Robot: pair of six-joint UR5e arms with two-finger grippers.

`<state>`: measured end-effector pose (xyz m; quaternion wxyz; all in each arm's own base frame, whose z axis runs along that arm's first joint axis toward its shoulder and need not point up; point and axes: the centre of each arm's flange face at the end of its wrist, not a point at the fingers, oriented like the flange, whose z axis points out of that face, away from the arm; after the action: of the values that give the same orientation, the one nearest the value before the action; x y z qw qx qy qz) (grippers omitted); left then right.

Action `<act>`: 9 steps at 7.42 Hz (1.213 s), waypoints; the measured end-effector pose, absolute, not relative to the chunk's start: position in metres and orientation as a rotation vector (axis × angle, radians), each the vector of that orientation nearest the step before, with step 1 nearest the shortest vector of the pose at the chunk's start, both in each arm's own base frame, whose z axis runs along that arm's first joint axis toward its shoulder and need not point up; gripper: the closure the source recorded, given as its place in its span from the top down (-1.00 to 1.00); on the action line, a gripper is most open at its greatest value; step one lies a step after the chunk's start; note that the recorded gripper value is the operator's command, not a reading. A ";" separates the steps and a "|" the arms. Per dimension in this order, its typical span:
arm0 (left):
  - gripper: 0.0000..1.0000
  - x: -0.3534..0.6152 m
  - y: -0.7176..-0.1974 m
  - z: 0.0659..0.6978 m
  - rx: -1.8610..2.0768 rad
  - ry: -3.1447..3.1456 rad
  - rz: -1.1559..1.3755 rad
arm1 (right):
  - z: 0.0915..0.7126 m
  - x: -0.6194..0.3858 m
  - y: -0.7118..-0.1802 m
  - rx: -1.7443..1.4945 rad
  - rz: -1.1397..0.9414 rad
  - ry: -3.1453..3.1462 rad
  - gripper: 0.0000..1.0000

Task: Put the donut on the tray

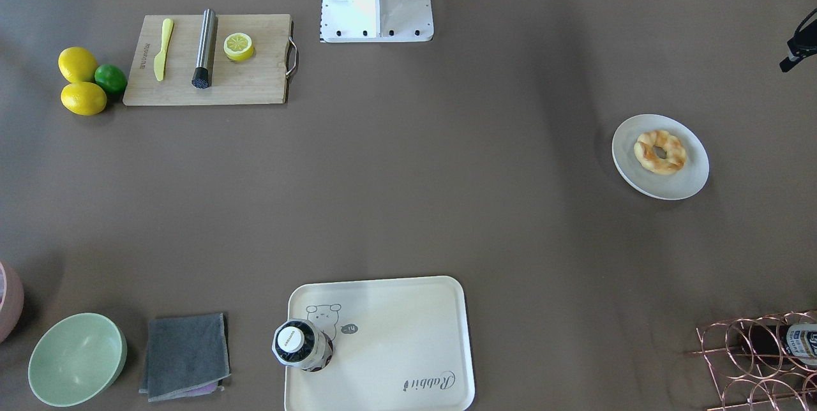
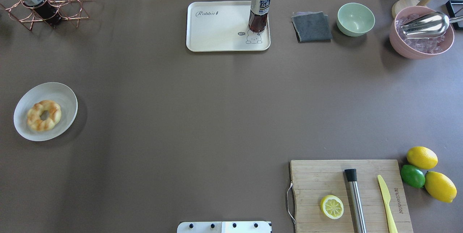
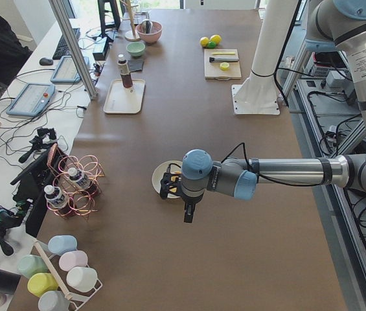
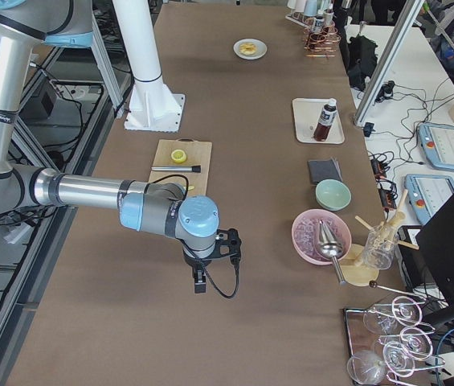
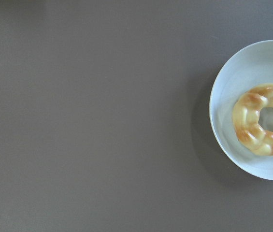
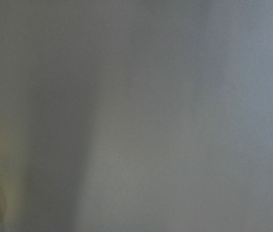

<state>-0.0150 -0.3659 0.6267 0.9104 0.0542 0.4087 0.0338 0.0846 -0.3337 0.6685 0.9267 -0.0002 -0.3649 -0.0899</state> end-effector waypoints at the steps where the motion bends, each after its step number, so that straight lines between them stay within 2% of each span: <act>1: 0.96 -0.015 -0.366 0.626 0.115 0.843 0.071 | 0.669 0.085 -0.334 0.000 -0.185 -0.748 0.99; 5: 0.96 -0.013 -0.358 0.625 0.132 0.895 0.084 | 0.670 0.085 -0.334 -0.002 -0.187 -0.744 0.99; 9: 0.96 -0.027 -0.353 0.623 0.122 0.939 -0.007 | 0.672 0.085 -0.333 -0.006 -0.187 -0.744 0.99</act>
<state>-0.0273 -0.3529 0.6234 0.8899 0.0586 0.4524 -0.0033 0.0845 -0.3333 0.6719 0.9274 -0.0031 -0.3627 -0.0910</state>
